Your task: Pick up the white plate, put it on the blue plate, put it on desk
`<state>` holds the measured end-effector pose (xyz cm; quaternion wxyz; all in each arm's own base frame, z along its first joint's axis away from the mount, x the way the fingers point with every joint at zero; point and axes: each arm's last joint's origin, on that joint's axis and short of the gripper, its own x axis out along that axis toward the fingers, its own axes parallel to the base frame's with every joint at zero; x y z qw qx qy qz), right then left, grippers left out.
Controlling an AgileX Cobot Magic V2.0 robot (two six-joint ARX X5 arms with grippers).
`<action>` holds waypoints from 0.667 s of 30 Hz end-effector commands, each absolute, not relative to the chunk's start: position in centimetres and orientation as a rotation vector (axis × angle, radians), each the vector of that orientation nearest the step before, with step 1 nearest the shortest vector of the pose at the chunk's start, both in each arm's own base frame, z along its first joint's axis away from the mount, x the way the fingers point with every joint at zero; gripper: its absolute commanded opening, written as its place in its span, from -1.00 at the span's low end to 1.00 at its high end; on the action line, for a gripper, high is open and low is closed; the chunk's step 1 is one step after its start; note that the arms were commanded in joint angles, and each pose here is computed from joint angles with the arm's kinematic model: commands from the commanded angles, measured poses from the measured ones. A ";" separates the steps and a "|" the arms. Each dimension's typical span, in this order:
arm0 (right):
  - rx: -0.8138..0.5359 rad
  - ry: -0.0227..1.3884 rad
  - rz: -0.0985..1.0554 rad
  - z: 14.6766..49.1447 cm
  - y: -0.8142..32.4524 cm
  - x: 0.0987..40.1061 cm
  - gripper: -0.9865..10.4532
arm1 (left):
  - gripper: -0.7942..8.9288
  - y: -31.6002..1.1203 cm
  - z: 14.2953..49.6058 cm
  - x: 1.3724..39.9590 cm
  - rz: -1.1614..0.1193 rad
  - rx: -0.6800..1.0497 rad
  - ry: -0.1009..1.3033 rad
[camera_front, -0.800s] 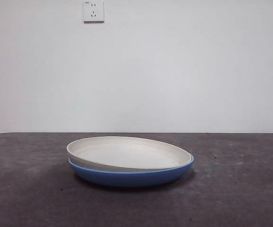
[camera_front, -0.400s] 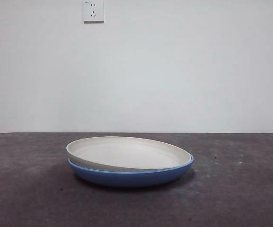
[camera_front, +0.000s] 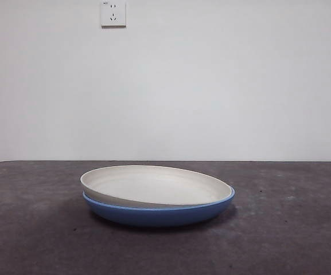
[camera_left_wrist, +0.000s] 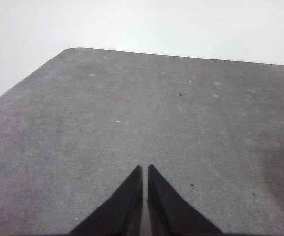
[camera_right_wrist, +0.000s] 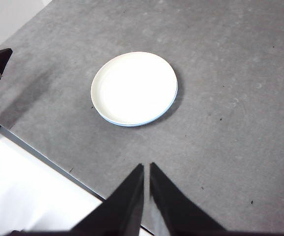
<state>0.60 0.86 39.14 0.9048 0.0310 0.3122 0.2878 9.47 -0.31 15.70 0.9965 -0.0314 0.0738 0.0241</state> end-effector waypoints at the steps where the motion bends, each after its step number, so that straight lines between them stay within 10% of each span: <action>1: 0.048 0.673 0.596 39.1 0.7 0.3 -0.80 | -0.80 -0.3 14.9 9.6 0.046 -0.025 0.175; 20: 0.048 0.673 0.596 39.1 0.7 0.3 -0.80 | -0.80 -0.3 15.0 9.6 0.045 -0.022 0.174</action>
